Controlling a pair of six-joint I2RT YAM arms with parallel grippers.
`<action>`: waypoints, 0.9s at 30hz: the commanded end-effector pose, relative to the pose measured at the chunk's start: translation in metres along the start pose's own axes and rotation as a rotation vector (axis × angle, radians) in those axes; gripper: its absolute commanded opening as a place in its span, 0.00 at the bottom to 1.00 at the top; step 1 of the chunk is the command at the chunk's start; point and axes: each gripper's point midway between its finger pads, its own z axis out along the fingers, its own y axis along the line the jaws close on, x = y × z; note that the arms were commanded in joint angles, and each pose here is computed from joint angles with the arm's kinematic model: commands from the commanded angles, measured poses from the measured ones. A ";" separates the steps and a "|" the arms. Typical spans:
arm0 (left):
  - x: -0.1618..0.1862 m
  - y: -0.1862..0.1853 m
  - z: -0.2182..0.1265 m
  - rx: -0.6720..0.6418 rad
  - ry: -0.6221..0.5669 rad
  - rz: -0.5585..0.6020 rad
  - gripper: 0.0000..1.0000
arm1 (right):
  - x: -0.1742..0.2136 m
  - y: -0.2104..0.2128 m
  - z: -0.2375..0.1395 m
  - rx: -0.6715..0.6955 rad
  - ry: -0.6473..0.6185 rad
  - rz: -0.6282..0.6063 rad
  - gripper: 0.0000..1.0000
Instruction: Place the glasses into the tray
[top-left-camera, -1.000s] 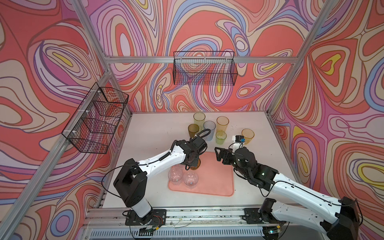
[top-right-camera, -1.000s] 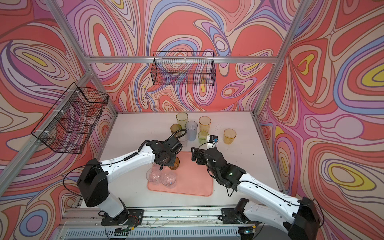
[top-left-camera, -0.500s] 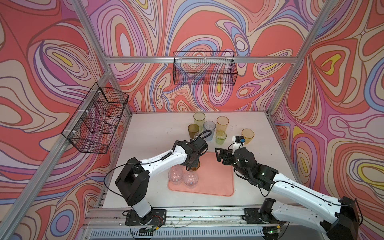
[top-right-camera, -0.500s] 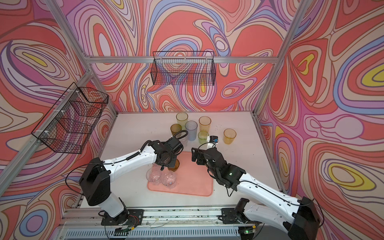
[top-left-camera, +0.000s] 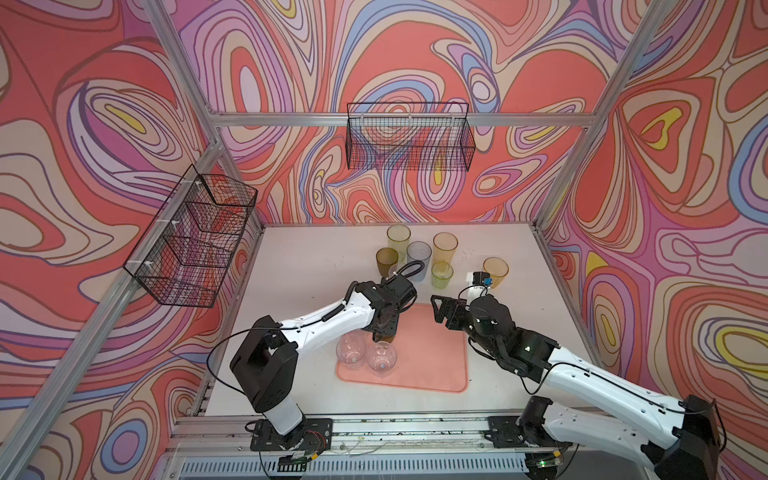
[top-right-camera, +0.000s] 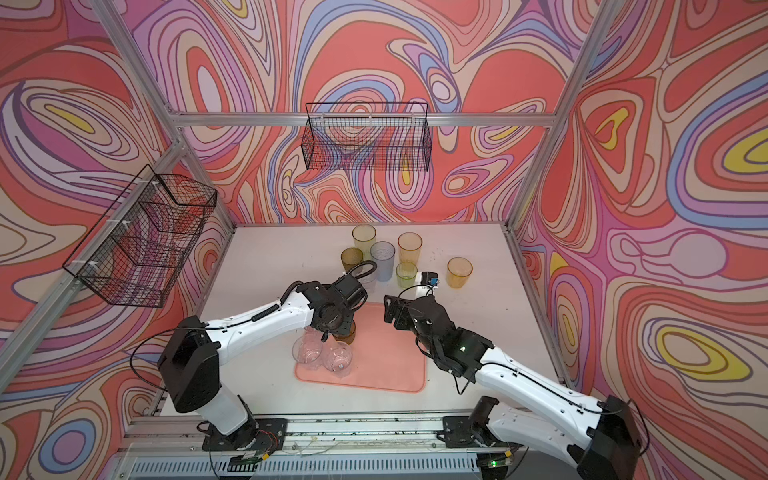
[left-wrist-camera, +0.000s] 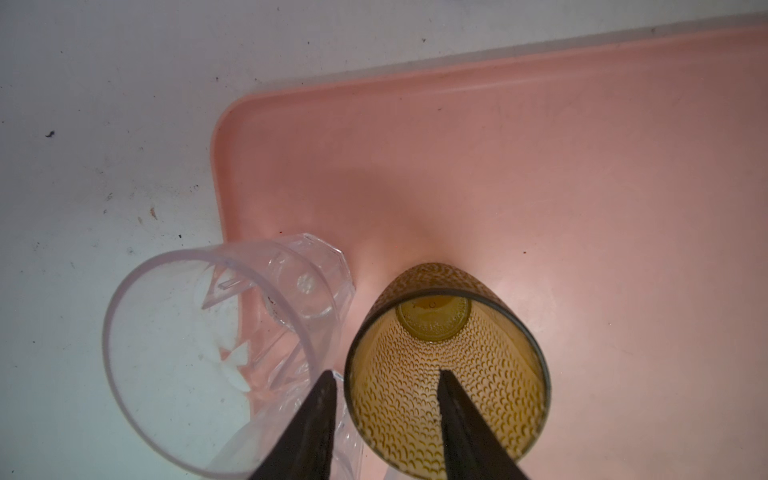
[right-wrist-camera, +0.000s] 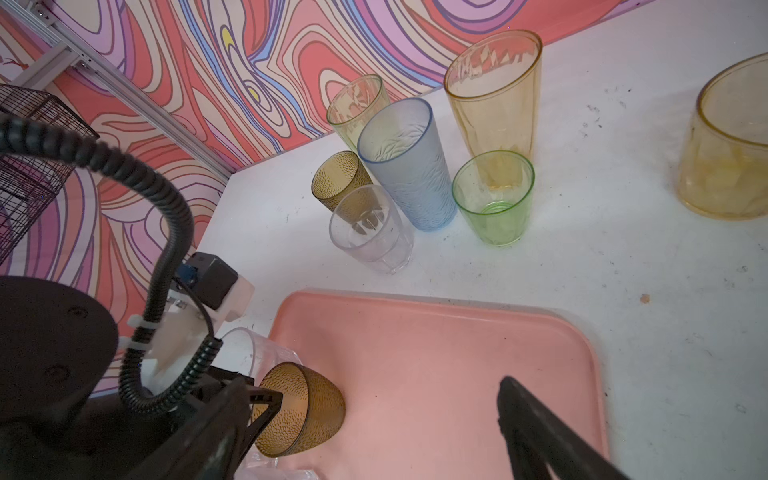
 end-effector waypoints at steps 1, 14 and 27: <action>-0.011 -0.002 -0.025 0.038 -0.064 -0.018 0.61 | -0.010 -0.003 -0.005 0.026 -0.023 0.016 0.96; -0.043 -0.019 -0.063 0.178 -0.217 -0.021 1.00 | -0.015 -0.018 -0.005 0.130 -0.045 0.074 0.97; -0.078 -0.027 -0.090 0.205 -0.356 0.043 1.00 | -0.024 -0.016 0.003 0.208 -0.045 0.116 0.97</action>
